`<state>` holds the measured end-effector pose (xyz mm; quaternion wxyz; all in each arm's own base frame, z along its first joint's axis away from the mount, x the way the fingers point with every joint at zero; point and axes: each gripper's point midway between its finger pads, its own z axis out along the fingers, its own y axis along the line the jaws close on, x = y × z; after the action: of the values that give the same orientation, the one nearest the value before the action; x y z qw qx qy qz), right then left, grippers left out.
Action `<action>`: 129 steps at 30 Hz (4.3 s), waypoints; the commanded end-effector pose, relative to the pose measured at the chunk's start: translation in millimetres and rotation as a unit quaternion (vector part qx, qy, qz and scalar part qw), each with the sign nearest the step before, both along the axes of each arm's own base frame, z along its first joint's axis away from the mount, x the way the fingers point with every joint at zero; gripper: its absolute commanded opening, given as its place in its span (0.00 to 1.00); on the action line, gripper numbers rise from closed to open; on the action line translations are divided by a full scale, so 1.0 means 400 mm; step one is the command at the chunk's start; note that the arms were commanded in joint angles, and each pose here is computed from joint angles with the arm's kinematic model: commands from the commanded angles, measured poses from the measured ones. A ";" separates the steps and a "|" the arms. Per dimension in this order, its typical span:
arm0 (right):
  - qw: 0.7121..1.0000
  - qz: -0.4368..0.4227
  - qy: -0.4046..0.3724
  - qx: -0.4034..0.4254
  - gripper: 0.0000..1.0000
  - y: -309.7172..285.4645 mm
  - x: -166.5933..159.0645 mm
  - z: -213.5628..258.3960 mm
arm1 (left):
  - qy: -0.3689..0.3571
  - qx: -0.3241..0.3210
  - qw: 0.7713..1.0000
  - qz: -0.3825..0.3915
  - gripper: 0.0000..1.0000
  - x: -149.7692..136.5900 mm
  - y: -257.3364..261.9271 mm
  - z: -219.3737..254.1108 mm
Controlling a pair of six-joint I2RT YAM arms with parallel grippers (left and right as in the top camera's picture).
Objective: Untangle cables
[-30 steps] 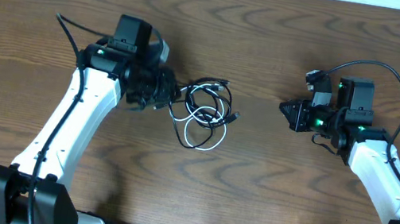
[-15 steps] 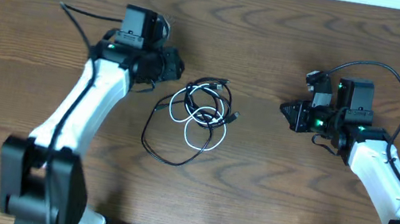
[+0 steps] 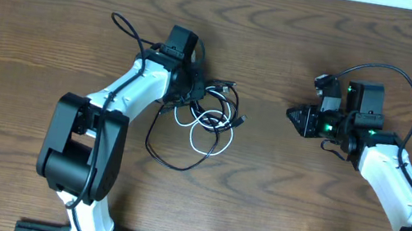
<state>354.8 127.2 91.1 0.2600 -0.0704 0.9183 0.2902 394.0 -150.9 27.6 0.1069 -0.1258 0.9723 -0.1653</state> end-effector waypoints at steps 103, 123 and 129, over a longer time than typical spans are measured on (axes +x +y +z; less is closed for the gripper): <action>0.968 -0.097 0.032 0.229 0.80 0.200 0.081 0.170 | -0.100 -0.457 0.844 -0.262 0.07 -0.150 -0.330 0.579; 0.973 -0.159 0.158 0.058 0.83 0.111 0.015 -0.138 | -0.183 -0.557 0.752 -0.302 0.08 -0.142 -0.314 0.862; 0.974 -0.149 0.171 0.025 0.73 0.051 -0.009 -0.161 | -0.207 -0.551 0.762 -0.271 0.08 -0.090 -0.237 0.871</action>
<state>351.4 160.6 27.0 0.1329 0.1500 0.9345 0.2942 353.3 -262.2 366.5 0.1642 0.1531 0.6596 -0.7173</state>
